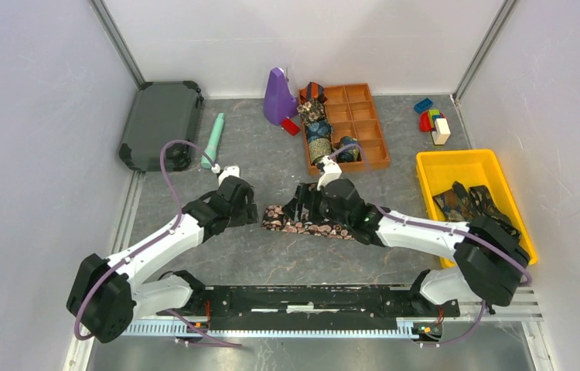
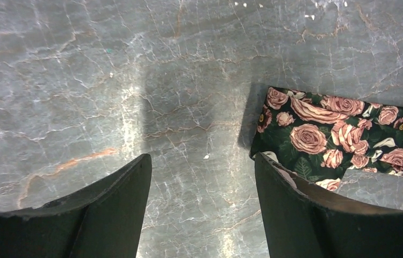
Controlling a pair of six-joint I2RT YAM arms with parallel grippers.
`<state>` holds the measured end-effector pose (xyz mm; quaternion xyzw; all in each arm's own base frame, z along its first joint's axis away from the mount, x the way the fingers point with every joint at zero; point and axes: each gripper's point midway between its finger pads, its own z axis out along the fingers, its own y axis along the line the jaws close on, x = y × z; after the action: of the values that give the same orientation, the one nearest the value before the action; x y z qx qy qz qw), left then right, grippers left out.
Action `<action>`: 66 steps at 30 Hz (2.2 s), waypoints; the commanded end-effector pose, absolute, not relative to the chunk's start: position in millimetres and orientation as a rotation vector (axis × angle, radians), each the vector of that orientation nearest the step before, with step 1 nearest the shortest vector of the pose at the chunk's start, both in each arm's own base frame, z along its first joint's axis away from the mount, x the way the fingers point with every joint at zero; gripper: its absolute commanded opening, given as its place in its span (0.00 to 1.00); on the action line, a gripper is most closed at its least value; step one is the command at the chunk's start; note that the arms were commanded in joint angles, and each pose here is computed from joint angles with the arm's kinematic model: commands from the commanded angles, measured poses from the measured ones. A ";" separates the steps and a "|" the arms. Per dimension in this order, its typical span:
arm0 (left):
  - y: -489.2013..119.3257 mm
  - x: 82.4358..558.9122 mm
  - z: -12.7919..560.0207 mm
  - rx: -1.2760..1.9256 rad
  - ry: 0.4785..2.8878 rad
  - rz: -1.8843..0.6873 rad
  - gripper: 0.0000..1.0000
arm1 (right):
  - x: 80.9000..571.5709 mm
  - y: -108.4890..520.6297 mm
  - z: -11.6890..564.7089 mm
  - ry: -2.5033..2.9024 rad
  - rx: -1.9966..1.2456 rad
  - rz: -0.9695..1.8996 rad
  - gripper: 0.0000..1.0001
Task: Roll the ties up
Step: Roll the tie at the center of the board.
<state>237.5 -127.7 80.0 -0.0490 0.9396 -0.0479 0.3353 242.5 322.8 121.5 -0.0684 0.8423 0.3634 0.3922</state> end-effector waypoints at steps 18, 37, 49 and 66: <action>-167.4 249.5 60.6 -0.050 2.445 -0.371 0.73 | 245.9 381.3 101.0 2.261 -0.144 0.913 0.68; -172.2 252.7 57.0 -0.065 2.460 -0.382 0.73 | 241.9 382.0 79.6 2.302 -0.178 0.888 0.52; -171.1 253.2 68.7 -0.036 2.428 -0.388 0.73 | 248.5 366.0 68.1 2.316 -0.181 0.798 0.44; -188.0 253.3 82.3 0.076 2.370 -0.506 0.76 | 251.1 349.2 50.4 2.348 -0.183 0.786 0.43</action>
<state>244.0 -178.9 64.5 0.0031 0.9326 -0.1697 0.3185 249.4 354.1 56.3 -0.0663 0.8948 0.3023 0.3217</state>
